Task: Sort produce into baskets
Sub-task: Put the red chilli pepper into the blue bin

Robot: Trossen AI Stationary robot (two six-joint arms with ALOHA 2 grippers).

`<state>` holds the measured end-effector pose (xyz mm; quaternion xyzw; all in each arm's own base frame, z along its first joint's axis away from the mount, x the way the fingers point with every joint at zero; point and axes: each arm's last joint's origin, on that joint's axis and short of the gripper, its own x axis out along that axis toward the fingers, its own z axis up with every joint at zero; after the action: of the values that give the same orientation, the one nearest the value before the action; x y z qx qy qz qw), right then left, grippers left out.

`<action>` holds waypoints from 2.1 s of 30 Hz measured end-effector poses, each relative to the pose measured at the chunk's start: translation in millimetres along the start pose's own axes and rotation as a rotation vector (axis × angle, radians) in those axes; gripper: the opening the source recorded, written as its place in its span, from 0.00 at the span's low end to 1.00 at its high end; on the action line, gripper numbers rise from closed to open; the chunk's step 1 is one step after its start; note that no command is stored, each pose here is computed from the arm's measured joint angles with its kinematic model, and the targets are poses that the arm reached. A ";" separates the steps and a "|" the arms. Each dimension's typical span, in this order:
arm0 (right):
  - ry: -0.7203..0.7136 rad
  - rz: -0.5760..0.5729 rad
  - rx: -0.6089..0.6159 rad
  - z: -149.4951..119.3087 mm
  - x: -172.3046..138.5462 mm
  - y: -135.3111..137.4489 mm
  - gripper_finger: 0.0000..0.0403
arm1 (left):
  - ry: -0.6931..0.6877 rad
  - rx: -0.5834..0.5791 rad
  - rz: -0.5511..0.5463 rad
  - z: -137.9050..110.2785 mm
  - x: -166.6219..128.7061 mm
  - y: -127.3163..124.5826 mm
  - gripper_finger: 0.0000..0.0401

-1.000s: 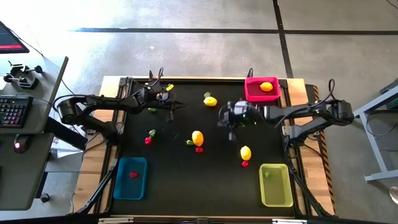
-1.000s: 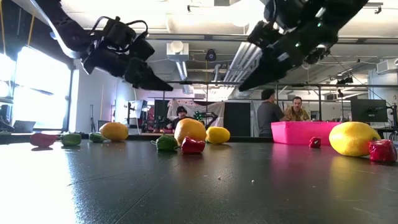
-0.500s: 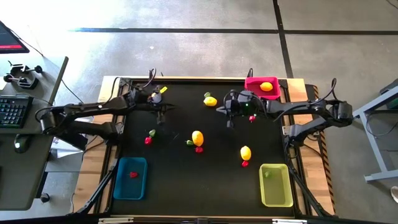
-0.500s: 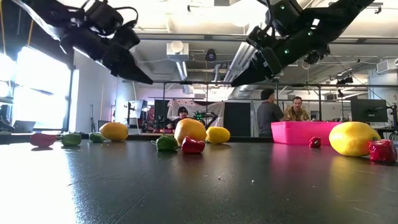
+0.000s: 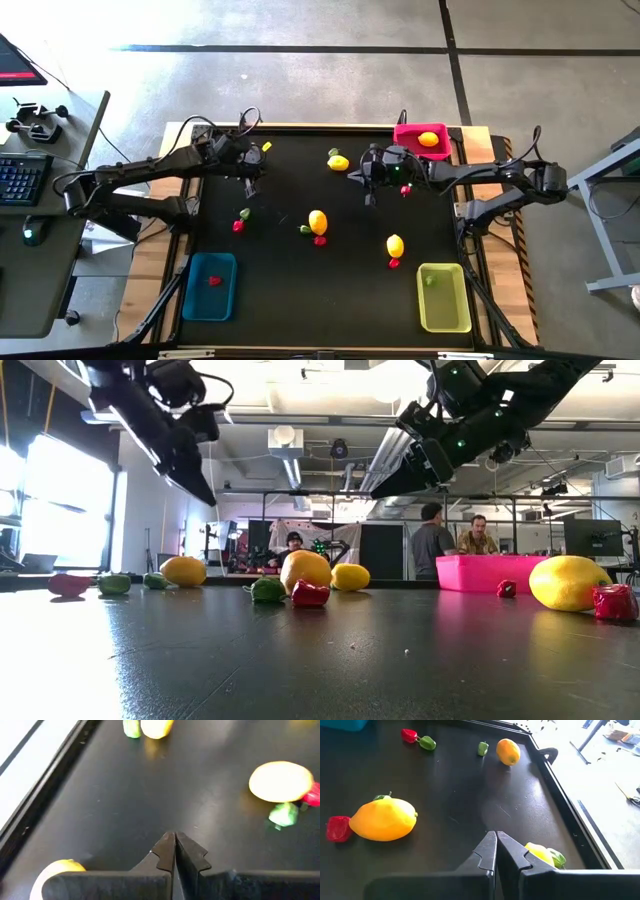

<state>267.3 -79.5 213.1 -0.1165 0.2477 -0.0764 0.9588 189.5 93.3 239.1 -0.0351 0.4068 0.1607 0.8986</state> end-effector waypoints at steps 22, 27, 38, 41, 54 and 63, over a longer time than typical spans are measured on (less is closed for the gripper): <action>0.033 -0.136 0.004 -0.2 -0.3 -4.1 0.00 | 0.138 0.060 -0.172 2.2 -9.4 -53.4 0.00; 0.041 -0.130 0.011 -0.8 -0.2 -2.9 0.00 | 0.183 0.077 -0.186 -0.9 -5.9 -59.1 0.00; 0.076 -0.139 0.034 -3.5 -0.3 -1.5 0.00 | 0.352 0.189 -0.153 -12.8 8.9 -64.2 0.12; 0.075 -0.139 0.034 -3.5 -0.3 -1.5 0.00 | 0.400 0.175 -0.144 -15.1 17.5 -65.2 0.17; 0.065 -0.140 0.040 -2.6 -0.3 -1.7 0.07 | 0.513 0.240 -0.147 -21.0 49.0 -59.7 0.29; 0.055 -0.143 0.057 -1.8 -0.3 -2.2 0.34 | 0.798 0.009 -0.095 -17.9 47.5 -66.7 0.33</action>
<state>266.0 -81.9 212.2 -0.1045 0.2626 -0.1548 0.9467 227.1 39.1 187.3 -0.1096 0.7226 0.0910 0.6764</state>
